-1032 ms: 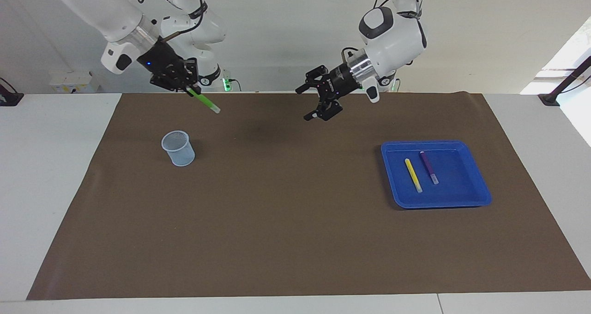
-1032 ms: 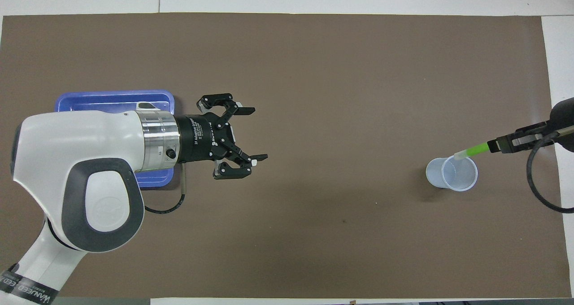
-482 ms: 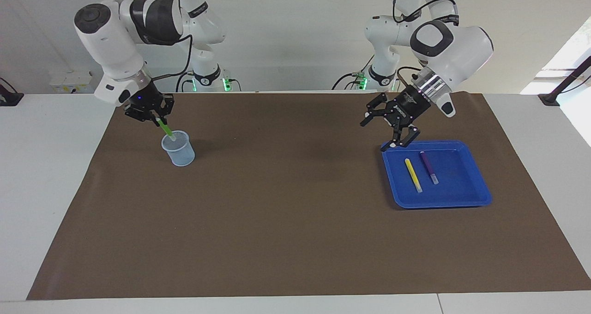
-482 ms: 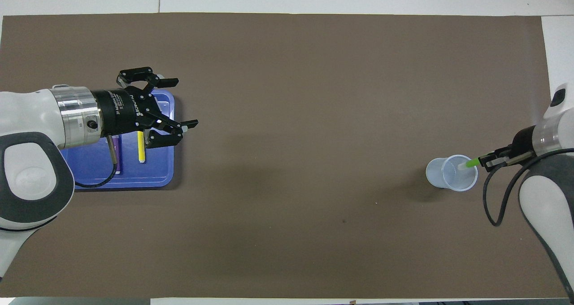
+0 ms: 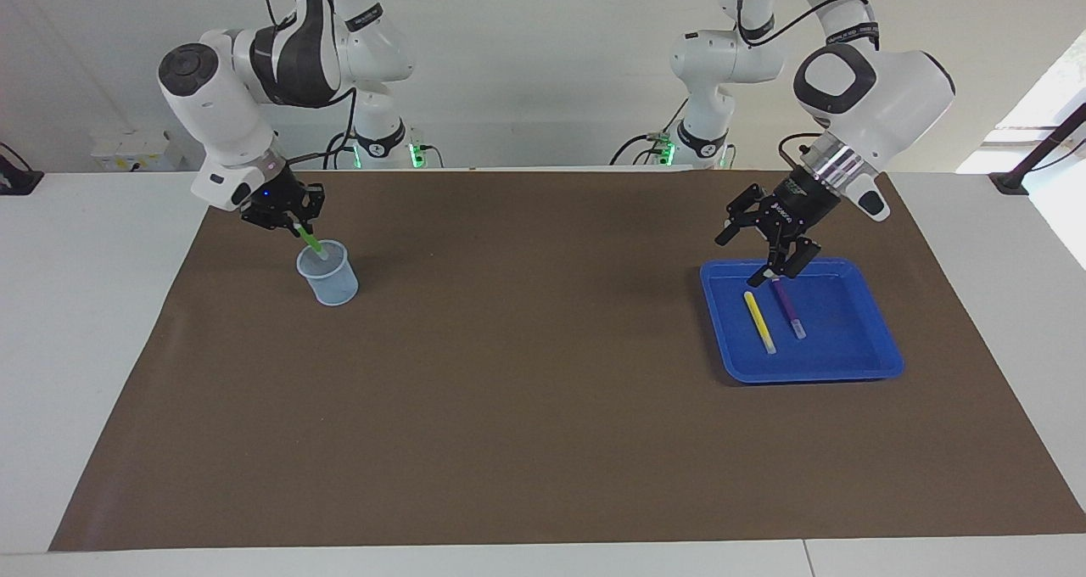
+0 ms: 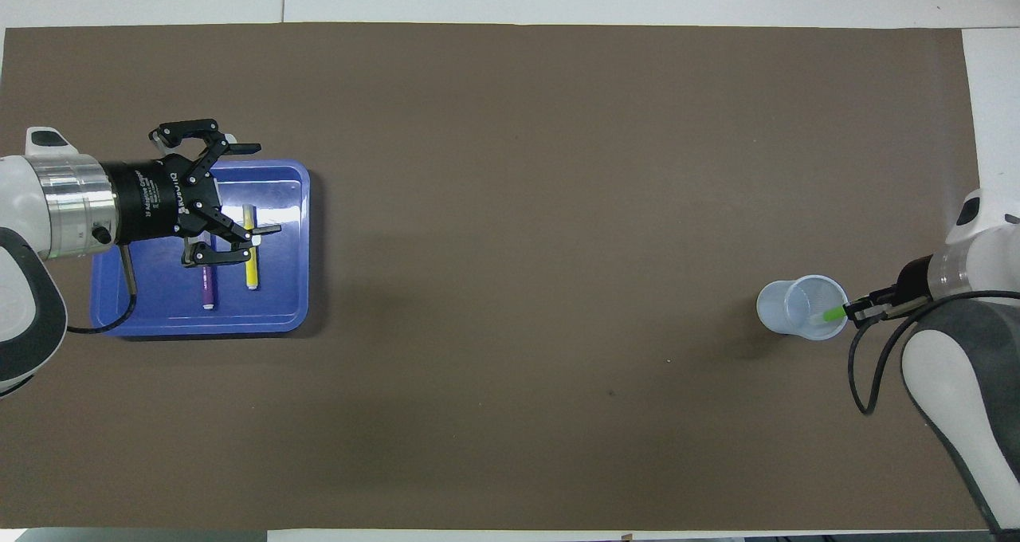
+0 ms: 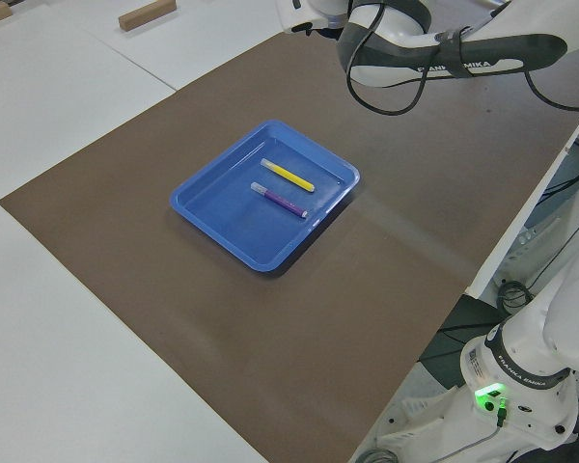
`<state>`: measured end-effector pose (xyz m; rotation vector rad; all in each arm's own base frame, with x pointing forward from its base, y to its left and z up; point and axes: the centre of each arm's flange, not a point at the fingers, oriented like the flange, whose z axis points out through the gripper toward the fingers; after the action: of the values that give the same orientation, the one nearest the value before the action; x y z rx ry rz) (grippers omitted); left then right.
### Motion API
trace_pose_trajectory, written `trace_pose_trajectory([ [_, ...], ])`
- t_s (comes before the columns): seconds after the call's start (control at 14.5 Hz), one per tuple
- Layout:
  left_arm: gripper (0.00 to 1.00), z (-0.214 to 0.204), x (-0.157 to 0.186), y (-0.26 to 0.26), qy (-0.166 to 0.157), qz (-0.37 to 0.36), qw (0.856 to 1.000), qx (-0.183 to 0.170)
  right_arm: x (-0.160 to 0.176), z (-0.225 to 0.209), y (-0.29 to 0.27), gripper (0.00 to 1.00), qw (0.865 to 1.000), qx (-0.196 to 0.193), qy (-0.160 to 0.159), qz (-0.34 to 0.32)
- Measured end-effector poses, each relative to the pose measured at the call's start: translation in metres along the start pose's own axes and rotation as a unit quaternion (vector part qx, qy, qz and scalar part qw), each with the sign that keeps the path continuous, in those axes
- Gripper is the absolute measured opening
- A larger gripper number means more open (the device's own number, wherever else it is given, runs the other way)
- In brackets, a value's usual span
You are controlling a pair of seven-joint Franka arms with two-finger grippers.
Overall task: Transfer and insert pens with both arms
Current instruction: 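Lower the green pen into the cup while the left gripper returns, then release the green pen while the left gripper grasps the purple pen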
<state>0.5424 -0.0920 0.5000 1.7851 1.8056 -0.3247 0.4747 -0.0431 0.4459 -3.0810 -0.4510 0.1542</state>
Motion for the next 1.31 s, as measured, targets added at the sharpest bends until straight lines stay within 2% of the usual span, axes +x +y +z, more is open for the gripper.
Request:
trace_pose_trajectory([
  [0.21,1.0,0.001,0.026,0.003,0.025,0.066,0.997,0.007,0.003,0.009,0.003,0.19,1.0,0.002,-0.004,0.001],
  [0.28,1.0,0.003,0.039,0.005,0.03,0.092,0.995,0.012,0.003,0.01,0.003,0.25,1.0,0.002,-0.005,0.001],
  [0.41,1.0,0.01,0.07,0.007,0.051,0.157,0.986,0.03,0.004,0.007,0.002,0.46,1.0,0.001,-0.003,-0.001],
  [0.62,1.0,0.023,0.104,0.008,0.078,0.289,0.951,0.073,0.012,-0.024,-0.006,0.79,1.0,-0.002,0.001,-0.01],
  [0.76,1.0,0.036,0.118,0.007,0.095,0.376,0.915,0.114,0.017,-0.074,-0.023,0.98,1.0,0.003,0.0,-0.026],
  [0.89,1.0,0.047,0.132,0.011,0.113,0.454,0.87,0.157,0.013,-0.125,-0.042,1.0,0.999,0.038,0.003,-0.032],
  [0.96,1.0,0.051,0.138,0.013,0.122,0.494,0.842,0.18,0.009,-0.143,-0.048,1.0,0.997,0.065,0.006,-0.03],
  [1.17,1.0,0.065,0.158,0.021,0.137,0.605,0.746,0.242,0.0,-0.177,-0.059,1.0,0.99,0.14,0.022,-0.015],
  [1.31,1.0,0.076,0.168,0.026,0.133,0.653,0.697,0.266,-0.003,-0.193,-0.063,1.0,0.986,0.163,0.026,0.025],
])
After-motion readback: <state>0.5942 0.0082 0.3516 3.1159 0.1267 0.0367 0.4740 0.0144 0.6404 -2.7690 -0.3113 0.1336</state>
